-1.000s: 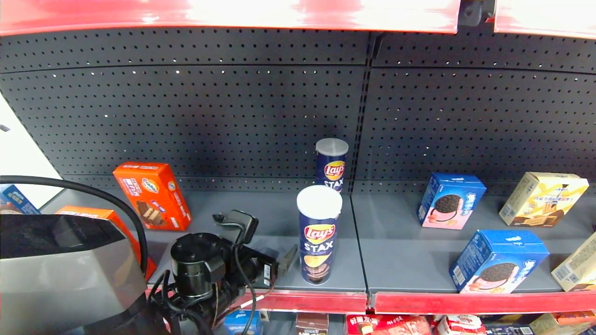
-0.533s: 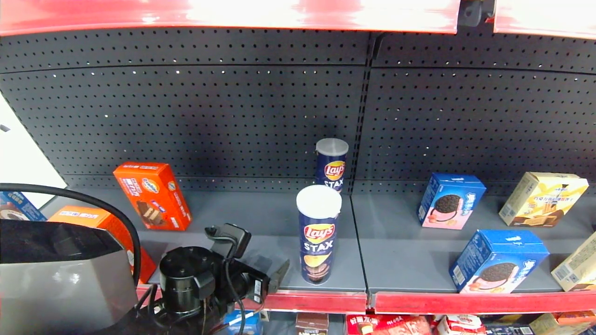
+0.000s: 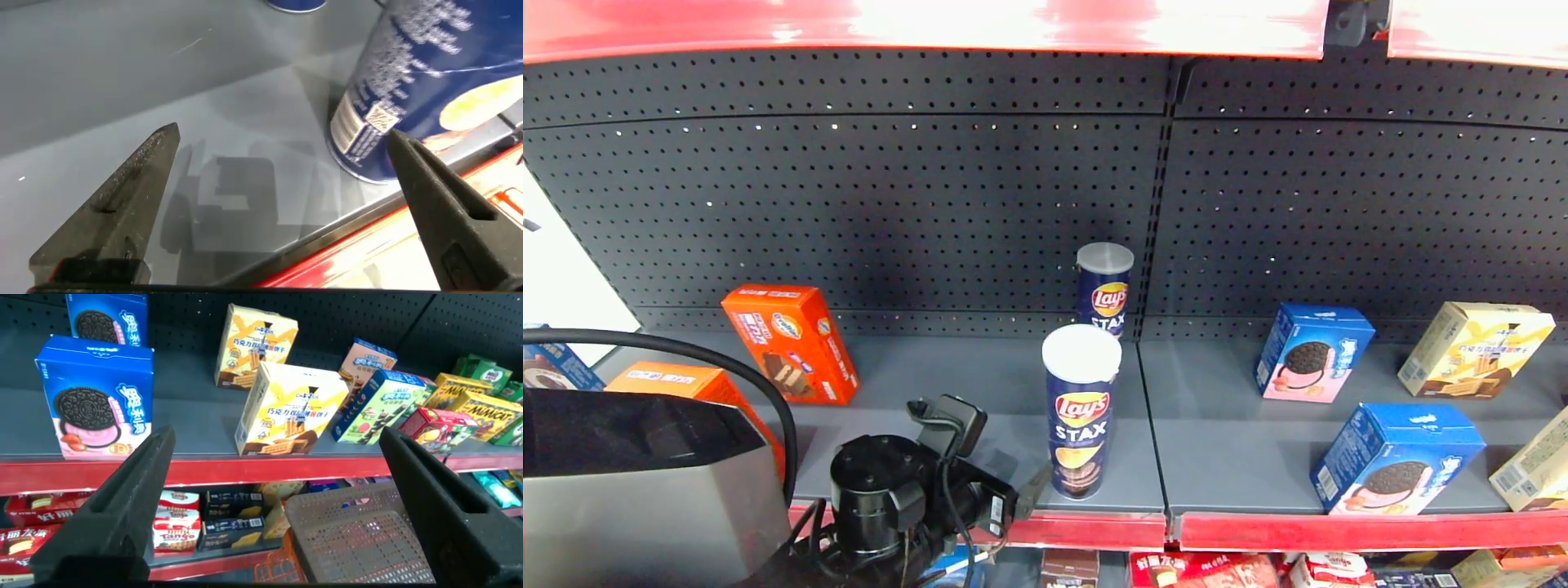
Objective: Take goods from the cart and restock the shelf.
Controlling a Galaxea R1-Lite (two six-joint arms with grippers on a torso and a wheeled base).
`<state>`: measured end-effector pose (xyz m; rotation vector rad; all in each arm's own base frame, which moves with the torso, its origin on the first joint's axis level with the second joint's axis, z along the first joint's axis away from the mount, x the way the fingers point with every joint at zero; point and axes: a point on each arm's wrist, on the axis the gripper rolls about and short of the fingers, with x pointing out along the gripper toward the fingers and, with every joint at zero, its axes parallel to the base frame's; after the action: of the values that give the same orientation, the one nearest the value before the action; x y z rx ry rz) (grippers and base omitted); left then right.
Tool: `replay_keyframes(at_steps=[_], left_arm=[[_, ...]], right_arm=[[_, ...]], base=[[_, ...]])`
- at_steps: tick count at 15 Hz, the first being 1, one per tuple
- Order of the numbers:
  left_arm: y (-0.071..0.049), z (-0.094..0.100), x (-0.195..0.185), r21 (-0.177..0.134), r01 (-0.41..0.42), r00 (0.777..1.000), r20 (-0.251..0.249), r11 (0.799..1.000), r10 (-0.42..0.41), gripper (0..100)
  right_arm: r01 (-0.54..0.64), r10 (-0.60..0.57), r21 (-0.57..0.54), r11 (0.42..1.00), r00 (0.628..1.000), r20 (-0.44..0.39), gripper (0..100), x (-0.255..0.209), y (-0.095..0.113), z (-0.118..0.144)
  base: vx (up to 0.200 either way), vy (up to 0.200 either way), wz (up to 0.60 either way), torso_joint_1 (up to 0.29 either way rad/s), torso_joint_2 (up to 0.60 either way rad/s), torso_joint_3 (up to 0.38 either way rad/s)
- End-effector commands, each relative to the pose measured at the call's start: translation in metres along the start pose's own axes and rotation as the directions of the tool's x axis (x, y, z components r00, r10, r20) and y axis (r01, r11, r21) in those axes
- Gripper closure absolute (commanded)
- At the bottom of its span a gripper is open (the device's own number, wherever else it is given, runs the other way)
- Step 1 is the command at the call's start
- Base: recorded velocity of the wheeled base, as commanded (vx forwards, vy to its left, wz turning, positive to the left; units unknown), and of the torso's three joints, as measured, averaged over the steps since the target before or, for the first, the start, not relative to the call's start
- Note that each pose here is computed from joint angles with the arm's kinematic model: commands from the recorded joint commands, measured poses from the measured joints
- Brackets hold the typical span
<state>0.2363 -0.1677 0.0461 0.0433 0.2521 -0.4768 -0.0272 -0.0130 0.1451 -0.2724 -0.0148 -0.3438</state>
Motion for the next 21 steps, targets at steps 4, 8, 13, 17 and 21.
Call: replay_keyframes(at_steps=[4,8,13,17,21], left_arm=[[-0.005,-0.001,0.006,0.002,0.012,1.0,0.001,1.0,-0.012,0],[-0.006,-0.003,0.011,0.002,0.012,1.0,0.001,1.0,-0.012,0],[-0.008,0.0,0.017,0.002,0.015,1.0,0.002,1.0,-0.015,0],[-0.009,0.001,0.02,0.001,0.017,1.0,0.011,1.0,-0.017,0],[-0.011,0.001,0.022,0.002,0.021,1.0,0.012,1.0,-0.021,0]], right_arm=[[-0.005,0.005,-0.005,1.0,1.0,-0.011,0,0.002,0.001,0.0],[-0.008,0.008,-0.006,1.0,1.0,-0.013,0,0.003,0.001,0.0],[-0.01,0.009,-0.008,1.0,1.0,-0.017,0,0.003,0.001,0.0],[-0.01,0.01,-0.008,1.0,1.0,-0.02,0,0.003,0.002,-0.001],[-0.011,0.011,-0.009,1.0,1.0,-0.022,0,0.003,0.002,-0.002]], base=[[0.0,0.0,0.0,0.0,0.0,0.0],[0.0,0.0,0.0,0.0,0.0,0.0],[0.0,0.0,0.0,0.0,0.0,0.0],[0.0,0.0,0.0,0.0,0.0,0.0],[0.0,0.0,0.0,0.0,0.0,0.0]])
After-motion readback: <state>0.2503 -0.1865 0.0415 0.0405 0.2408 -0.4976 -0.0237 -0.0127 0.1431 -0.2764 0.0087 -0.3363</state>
